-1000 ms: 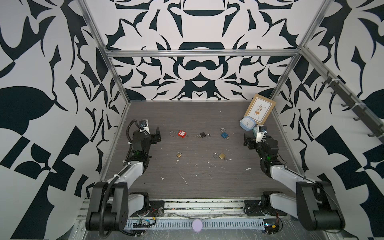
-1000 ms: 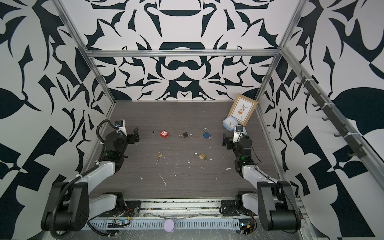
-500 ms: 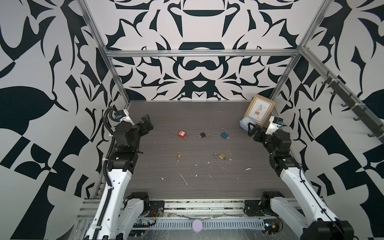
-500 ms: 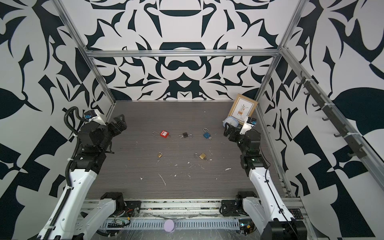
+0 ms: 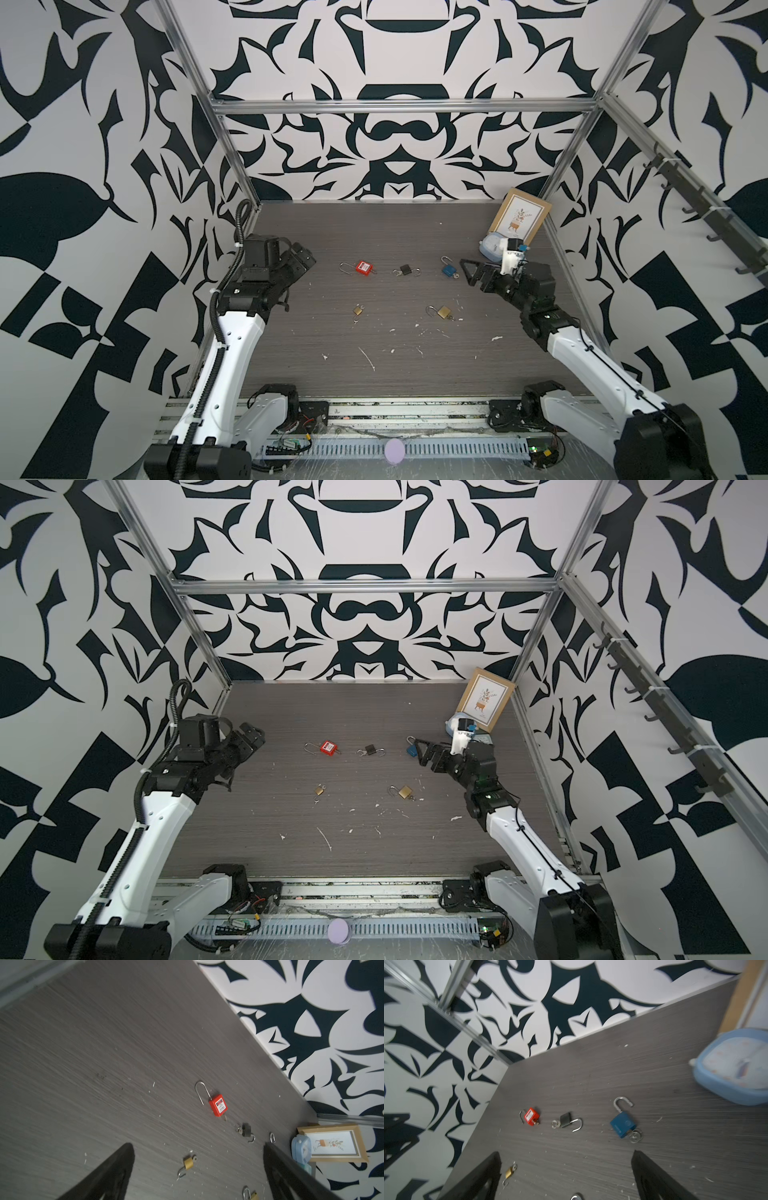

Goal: Lock with the key

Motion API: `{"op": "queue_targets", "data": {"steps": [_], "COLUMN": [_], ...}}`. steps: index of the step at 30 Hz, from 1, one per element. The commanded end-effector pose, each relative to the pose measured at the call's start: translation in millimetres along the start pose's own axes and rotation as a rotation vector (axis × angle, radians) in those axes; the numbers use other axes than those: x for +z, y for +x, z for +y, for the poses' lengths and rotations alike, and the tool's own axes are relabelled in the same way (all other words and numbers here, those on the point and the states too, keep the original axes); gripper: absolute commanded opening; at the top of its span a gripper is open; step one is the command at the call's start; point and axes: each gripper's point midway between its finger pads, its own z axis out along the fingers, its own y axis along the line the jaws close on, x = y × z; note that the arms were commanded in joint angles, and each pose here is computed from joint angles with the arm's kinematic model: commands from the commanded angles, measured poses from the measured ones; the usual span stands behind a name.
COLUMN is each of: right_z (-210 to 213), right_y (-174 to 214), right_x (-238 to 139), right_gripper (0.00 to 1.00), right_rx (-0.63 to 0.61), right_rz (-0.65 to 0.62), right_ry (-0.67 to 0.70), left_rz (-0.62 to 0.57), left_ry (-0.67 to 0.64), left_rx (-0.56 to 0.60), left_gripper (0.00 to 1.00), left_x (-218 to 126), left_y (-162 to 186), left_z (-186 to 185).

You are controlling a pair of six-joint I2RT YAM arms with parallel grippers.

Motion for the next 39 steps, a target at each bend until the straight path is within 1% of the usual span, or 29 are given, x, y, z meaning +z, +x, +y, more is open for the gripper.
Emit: {"op": "queue_targets", "data": {"steps": [1, 5, 8, 11, 16, 19, 21, 26, 33, 34, 38, 39], "right_z": [38.7, 73.9, 100.9, 121.3, 145.8, 150.4, 151.7, 151.8, 149.8, 149.5, 147.3, 146.4], "right_y": [-2.9, 40.3, 75.8, 105.0, 140.1, 148.6, 148.2, 141.9, 151.0, 155.3, 157.8, 158.5], "right_x": [16.5, 37.9, 44.5, 46.9, 51.2, 58.1, 63.4, 73.2, 80.2, 83.0, 87.3, 87.9], "right_gripper": [0.99, 0.99, 0.99, 0.99, 0.99, 0.99, 0.99, 0.99, 0.99, 0.99, 0.99, 0.99], "right_rx": [-0.262, -0.477, -0.627, -0.782, -0.934, -0.965, -0.965, -0.959, -0.962, -0.950, -0.930, -0.926], "right_rz": [-0.011, 0.080, 0.116, 0.137, 0.172, 0.166, 0.145, 0.082, 0.108, 0.120, 0.114, 0.114], "right_ry": [-0.047, -0.133, -0.240, -0.288, -0.352, -0.351, -0.345, -0.316, -0.324, -0.329, -0.320, -0.318], "left_rz": [0.077, 0.151, 0.208, 0.245, 0.265, 0.282, 0.294, 0.323, 0.349, 0.347, 0.345, 0.347], "left_ry": [-0.086, -0.162, -0.224, -0.267, -0.314, -0.318, -0.318, -0.358, -0.398, -0.410, -0.414, -0.413], "left_rx": [0.012, 0.063, 0.048, 0.025, 0.005, -0.001, -0.006, -0.026, -0.039, -0.058, -0.091, -0.099], "left_gripper": [0.99, 0.99, 0.99, 0.99, 0.99, 0.99, 0.95, 0.91, 0.88, 0.87, 0.86, 0.84], "left_x": [4.8, 24.7, 46.6, 62.6, 87.3, 102.2, 114.5, 141.4, 170.2, 180.9, 196.2, 199.8], "left_y": [24.0, 49.6, 72.3, 88.6, 100.1, 105.2, 108.9, 117.8, 127.5, 128.5, 131.9, 133.4], "left_z": [-2.0, -17.7, -21.6, -24.8, -32.1, -40.2, -43.7, -46.4, -48.4, -50.9, -54.3, -55.4]}}
